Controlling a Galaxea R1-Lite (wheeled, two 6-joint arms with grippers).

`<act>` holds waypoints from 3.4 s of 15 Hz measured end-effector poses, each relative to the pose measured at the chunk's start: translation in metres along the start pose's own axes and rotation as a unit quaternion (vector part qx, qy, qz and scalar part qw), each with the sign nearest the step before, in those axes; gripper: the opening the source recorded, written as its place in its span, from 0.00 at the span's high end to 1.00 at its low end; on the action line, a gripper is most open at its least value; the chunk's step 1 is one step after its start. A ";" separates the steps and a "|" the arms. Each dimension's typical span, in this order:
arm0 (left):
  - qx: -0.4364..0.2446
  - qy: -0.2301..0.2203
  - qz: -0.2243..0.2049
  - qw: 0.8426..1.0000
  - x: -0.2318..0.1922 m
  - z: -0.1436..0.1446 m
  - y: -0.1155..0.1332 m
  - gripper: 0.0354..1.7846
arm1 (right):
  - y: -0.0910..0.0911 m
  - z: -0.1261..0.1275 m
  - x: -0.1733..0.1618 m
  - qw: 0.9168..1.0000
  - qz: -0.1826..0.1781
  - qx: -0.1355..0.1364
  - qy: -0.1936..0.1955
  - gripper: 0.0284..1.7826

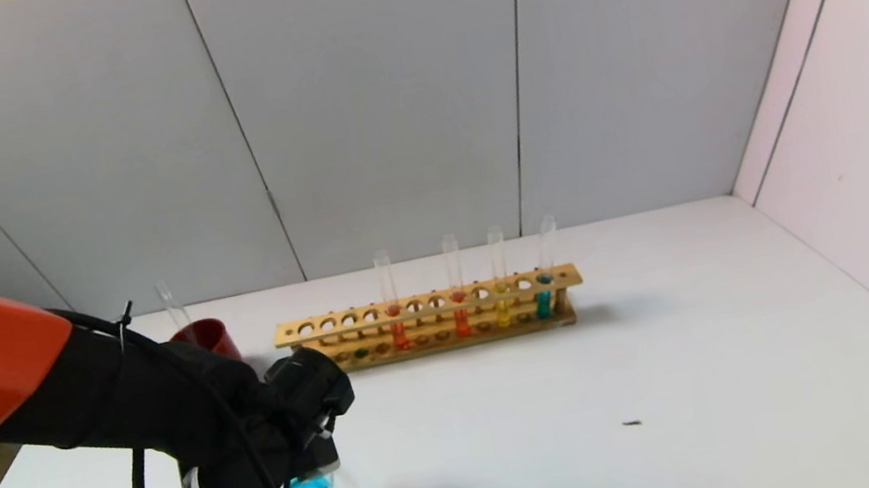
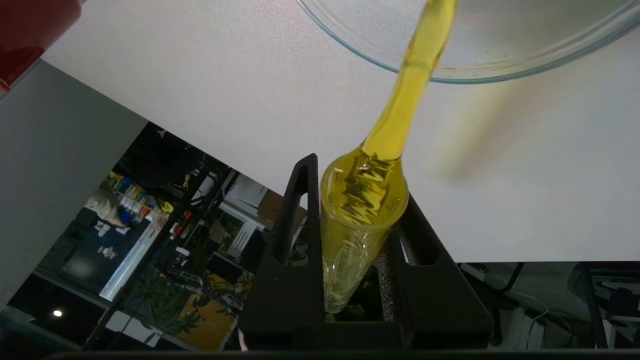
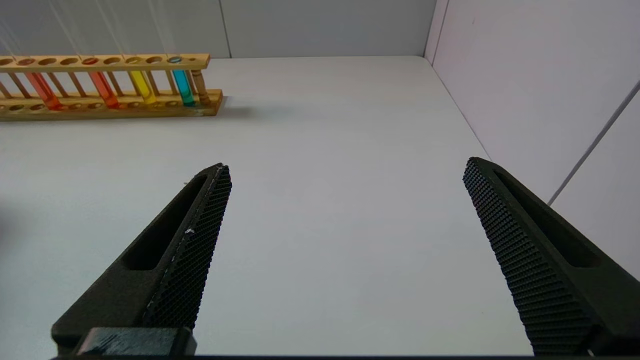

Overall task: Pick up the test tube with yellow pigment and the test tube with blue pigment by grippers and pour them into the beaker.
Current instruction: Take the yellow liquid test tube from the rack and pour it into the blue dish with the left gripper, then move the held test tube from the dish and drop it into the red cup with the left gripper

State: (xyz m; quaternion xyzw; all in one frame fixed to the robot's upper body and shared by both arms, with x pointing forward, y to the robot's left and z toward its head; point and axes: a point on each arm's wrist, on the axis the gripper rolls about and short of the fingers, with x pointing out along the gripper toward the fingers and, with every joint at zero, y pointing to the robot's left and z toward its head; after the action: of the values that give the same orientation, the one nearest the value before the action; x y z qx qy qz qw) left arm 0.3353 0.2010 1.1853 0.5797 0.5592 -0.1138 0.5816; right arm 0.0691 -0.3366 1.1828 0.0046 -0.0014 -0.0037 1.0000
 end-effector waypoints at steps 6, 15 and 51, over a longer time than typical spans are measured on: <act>0.025 0.017 -0.004 1.000 -0.006 0.006 0.002 0.82 | 0.000 0.000 0.000 1.000 0.000 0.000 0.000 0.05; 0.062 0.055 -0.013 0.996 -0.009 0.014 0.005 0.82 | 0.000 0.000 0.000 1.000 0.000 0.000 0.000 0.05; -0.206 -0.008 -0.007 0.978 -0.027 -0.001 0.035 0.82 | 0.000 0.000 0.000 1.000 0.000 0.000 0.000 0.05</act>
State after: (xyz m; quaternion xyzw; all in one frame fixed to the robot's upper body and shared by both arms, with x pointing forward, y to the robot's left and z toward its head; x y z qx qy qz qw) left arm 0.3528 0.1988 1.2261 0.4428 0.5701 -0.0044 0.6920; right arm 0.0691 -0.3366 1.1828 0.0046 -0.0014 -0.0039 1.0000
